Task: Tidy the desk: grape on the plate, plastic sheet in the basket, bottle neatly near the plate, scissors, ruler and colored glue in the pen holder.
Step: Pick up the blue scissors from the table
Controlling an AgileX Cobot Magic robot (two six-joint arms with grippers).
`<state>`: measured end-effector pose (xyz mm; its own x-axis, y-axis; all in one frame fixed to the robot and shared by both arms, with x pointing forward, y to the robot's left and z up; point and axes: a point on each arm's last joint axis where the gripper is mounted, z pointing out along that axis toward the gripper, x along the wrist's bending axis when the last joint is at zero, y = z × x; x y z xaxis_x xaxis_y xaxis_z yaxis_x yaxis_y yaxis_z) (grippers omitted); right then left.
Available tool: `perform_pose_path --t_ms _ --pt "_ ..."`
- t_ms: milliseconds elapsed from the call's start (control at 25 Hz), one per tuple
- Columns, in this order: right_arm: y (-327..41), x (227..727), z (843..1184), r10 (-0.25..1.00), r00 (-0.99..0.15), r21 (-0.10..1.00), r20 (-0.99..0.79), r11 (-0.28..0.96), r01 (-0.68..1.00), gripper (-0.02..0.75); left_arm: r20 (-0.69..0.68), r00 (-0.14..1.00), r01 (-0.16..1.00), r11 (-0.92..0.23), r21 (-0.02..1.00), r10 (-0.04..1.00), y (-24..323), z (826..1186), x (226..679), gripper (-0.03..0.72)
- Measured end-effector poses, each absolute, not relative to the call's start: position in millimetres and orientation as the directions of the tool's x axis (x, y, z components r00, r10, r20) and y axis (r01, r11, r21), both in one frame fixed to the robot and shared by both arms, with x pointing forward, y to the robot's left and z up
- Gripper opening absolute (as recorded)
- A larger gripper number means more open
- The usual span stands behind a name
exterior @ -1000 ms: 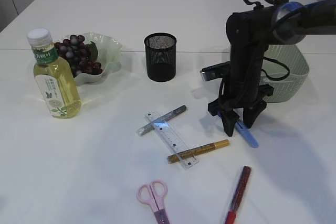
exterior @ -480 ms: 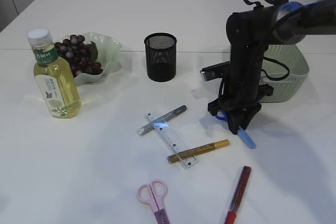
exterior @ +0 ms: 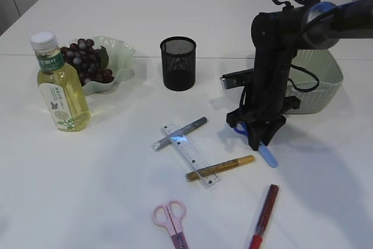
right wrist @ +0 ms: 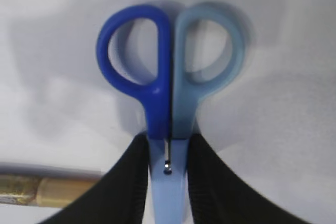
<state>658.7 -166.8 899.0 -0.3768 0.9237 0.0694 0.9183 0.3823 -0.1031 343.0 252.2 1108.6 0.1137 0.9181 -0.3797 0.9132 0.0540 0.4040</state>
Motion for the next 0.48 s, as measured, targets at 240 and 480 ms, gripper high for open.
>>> perform_pose_path --t_ms 240,480 --pt "-164.7 658.5 899.6 0.926 -0.366 -0.099 0.091 0.374 0.922 0.215 -0.38 0.114 0.913 0.055 0.405 0.918 252.2 1108.6 343.1 0.354" --pt "-163.5 661.9 903.1 0.926 -0.367 -0.08 0.091 0.374 0.924 0.215 -0.381 0.114 0.907 0.06 0.416 0.917 252.1 1109.2 344.2 0.354"
